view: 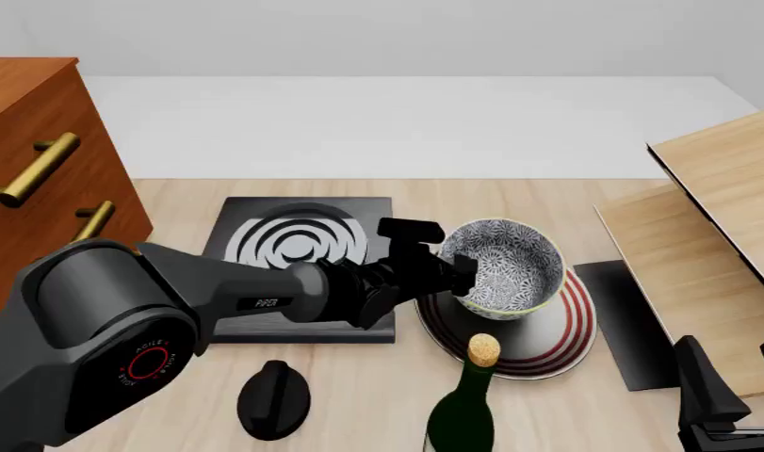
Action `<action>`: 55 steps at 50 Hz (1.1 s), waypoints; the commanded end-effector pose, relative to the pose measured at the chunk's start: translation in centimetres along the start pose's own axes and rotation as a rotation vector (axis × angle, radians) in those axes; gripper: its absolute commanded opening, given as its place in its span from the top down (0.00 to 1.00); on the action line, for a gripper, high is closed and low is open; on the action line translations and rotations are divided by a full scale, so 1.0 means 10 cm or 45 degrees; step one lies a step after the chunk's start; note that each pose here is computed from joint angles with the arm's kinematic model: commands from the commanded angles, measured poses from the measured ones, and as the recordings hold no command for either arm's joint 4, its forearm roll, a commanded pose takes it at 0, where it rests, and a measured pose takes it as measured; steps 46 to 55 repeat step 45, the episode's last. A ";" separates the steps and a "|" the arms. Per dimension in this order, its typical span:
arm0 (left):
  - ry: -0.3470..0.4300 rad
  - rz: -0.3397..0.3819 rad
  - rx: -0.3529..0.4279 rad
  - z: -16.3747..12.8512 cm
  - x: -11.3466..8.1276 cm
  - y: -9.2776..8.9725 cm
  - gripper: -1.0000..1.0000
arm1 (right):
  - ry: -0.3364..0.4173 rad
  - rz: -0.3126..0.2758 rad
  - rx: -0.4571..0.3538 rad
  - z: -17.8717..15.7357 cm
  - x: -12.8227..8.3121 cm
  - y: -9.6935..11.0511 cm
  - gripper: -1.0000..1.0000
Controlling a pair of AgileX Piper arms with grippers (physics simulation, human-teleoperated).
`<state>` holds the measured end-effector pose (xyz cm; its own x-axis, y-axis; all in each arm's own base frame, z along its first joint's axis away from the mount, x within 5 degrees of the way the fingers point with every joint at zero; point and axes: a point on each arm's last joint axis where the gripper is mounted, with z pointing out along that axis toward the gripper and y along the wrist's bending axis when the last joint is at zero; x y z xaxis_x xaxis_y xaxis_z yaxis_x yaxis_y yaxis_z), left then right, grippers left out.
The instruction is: Pick up the akita bowl and put it on the plate.
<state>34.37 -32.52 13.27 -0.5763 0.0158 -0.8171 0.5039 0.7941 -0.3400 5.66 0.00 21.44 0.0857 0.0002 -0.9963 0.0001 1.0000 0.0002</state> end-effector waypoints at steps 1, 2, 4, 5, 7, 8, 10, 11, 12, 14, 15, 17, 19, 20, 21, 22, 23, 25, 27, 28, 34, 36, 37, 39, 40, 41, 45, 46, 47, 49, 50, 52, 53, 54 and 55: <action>-0.024 0.020 0.006 -0.13 -0.11 -0.03 0.00 | 0.000 0.000 0.000 0.00 0.00 0.00 0.00; -0.044 0.016 0.017 -0.19 -0.15 -0.05 0.00 | 0.000 0.000 0.000 0.00 0.00 0.00 0.00; -0.070 0.010 0.015 -0.24 -0.24 -0.04 0.00 | 0.000 0.000 0.000 0.00 0.00 0.00 0.00; -0.093 0.012 0.025 -0.31 -0.29 -0.06 0.00 | 0.000 0.000 0.000 0.00 0.00 0.00 0.00; -0.142 0.016 0.034 -0.44 -0.43 -0.08 0.00 | 0.000 0.000 0.000 0.00 0.00 0.00 0.00; -0.162 0.002 0.044 -0.51 -0.48 -0.11 0.00 | 0.000 0.000 0.000 0.00 0.00 0.00 0.00; -0.205 0.001 0.051 -0.63 -0.60 -0.12 0.00 | 0.000 0.000 0.000 0.00 0.00 0.00 0.00; -0.226 -0.016 0.061 -0.70 -0.65 -0.14 0.00 | 0.000 0.000 0.000 0.00 0.00 0.00 0.00; -0.243 -0.007 0.076 -0.79 -0.69 -0.19 0.00 | 0.000 0.000 0.000 0.00 0.00 0.00 0.00; -0.290 -0.015 0.092 -0.94 -0.81 -0.23 0.00 | 0.000 0.000 0.000 0.00 0.00 0.00 0.00; -0.305 -0.021 0.098 -1.00 -0.85 -0.24 0.00 | 0.000 0.000 0.000 0.00 0.00 0.00 0.00; -0.340 -0.020 0.111 -1.13 -0.94 -0.28 0.00 | 0.000 0.000 0.000 0.00 0.00 0.00 0.00; -0.365 -0.011 0.123 -1.25 -1.00 -0.31 0.00 | 0.000 0.000 0.000 0.00 0.00 0.00 0.00; -0.373 -0.015 0.130 -1.32 -1.03 -0.33 0.00 | 0.000 0.000 0.000 0.00 0.00 0.00 0.00; -0.380 -0.001 0.130 -1.36 -1.05 -0.34 0.00 | 0.000 0.000 -0.001 0.00 0.00 0.00 0.00; -0.386 0.004 0.133 -1.40 -1.07 -0.35 0.00 | 0.000 0.000 0.000 0.00 0.00 0.00 0.00; -0.389 -0.011 0.136 -1.42 -1.08 -0.36 0.00 | 0.000 0.000 0.000 0.00 0.00 0.00 0.00; -0.411 0.016 0.145 -1.57 -1.13 -0.39 0.00 | 0.000 0.000 0.000 0.00 0.00 0.00 0.00; -0.426 0.021 0.141 -1.64 -1.18 -0.39 0.00 | 0.000 0.000 0.000 0.00 0.00 0.00 0.00; -0.428 0.022 0.143 -1.66 -1.18 -0.39 0.00 | 0.000 0.000 0.000 0.00 0.00 0.00 0.00; -0.480 0.041 0.138 -1.92 -1.29 -0.38 0.00 | 0.000 0.000 0.000 0.00 0.00 0.00 0.00; -0.490 0.044 0.140 -2.01 -1.32 -0.39 0.00 | 0.000 0.000 0.000 0.00 0.00 0.00 0.00; -0.498 0.053 0.133 -2.04 -1.34 -0.38 0.00 | 0.000 0.000 0.000 0.00 0.00 0.00 0.00; -0.509 0.064 0.128 -2.10 -1.36 -0.37 0.00 | 0.000 0.000 0.000 0.00 0.00 0.00 0.00; -0.516 0.062 0.130 -2.16 -1.37 -0.38 0.00 | 0.000 0.000 0.000 0.00 0.00 0.00 0.00; -0.523 0.068 0.123 -2.18 -1.39 -0.36 0.00 | 0.000 0.000 0.000 0.00 0.00 0.00 0.00; -0.540 0.079 0.113 -2.30 -1.40 -0.34 0.00 | 0.000 0.000 0.000 0.00 0.00 0.00 0.00; -0.540 0.079 0.113 -2.30 -1.40 -0.34 0.00 | 0.000 0.000 0.000 0.00 0.00 0.00 0.00; -0.540 0.079 0.113 -2.30 -1.40 -0.34 0.00 | 0.000 0.000 0.000 0.00 0.00 0.00 0.00; -0.540 0.079 0.113 -2.30 -1.40 -0.34 0.00 | 0.000 0.000 0.000 0.00 0.00 0.00 0.00; -0.540 0.079 0.113 -2.30 -1.40 -0.34 0.00 | 0.000 0.000 0.000 0.00 0.00 0.00 0.00; -0.540 0.079 0.113 -2.30 -1.40 -0.34 0.00 | 0.000 0.000 0.000 0.00 0.00 0.00 0.00; -0.540 0.079 0.113 -2.30 -1.40 -0.34 0.00 | 0.000 0.000 0.000 0.00 0.00 0.00 0.00; -0.540 0.079 0.113 -2.30 -1.40 -0.34 0.00 | 0.000 0.000 0.000 0.00 0.00 0.00 0.00; -0.540 0.079 0.113 -2.30 -1.40 -0.34 0.00 | 0.000 0.000 0.000 0.00 0.00 0.00 0.00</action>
